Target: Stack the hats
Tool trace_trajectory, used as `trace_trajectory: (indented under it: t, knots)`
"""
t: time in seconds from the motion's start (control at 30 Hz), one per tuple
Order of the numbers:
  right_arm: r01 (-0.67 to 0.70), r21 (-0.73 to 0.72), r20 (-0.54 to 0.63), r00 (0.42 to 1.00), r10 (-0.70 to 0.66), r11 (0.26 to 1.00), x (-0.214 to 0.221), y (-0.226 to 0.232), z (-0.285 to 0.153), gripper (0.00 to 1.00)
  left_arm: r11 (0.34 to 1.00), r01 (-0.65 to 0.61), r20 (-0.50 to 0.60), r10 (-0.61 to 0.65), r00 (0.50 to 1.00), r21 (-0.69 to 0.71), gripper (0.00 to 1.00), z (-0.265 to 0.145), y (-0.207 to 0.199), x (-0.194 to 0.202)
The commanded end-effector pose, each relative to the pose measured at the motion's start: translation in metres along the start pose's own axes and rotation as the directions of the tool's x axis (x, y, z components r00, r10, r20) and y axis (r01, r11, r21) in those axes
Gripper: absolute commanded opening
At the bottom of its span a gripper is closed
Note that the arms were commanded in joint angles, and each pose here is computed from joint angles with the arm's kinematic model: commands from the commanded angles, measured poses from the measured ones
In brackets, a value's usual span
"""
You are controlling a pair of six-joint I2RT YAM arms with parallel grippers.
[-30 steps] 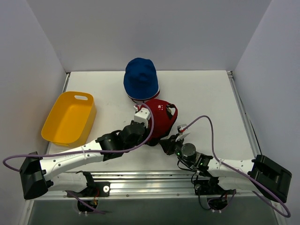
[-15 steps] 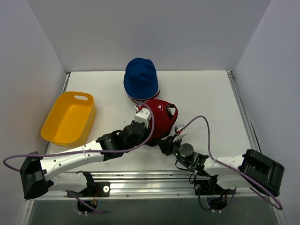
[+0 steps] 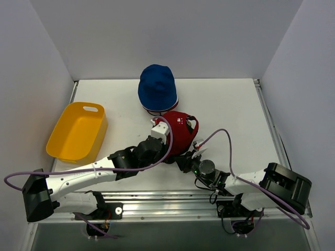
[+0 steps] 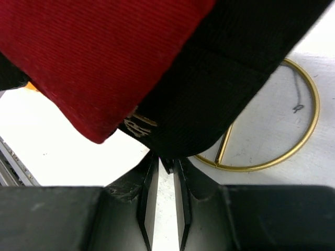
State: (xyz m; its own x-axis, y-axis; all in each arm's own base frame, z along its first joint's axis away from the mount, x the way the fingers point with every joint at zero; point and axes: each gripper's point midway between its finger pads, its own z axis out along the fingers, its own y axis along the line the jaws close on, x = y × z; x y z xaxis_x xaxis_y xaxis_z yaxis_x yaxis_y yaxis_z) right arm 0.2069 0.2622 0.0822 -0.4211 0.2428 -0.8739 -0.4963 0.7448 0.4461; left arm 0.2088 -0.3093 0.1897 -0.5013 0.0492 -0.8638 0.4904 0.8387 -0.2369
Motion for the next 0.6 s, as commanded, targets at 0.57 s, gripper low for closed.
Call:
trace_trajectory:
  t: [0.57]
  knots:
    - [-0.035, -0.077, 0.096, 0.995, 0.042, 0.996, -0.021, 0.031, 0.024, 0.09, 0.992, 0.101, 0.038, -0.105, 0.994, 0.077, 0.02, 0.003, -0.023, -0.005]
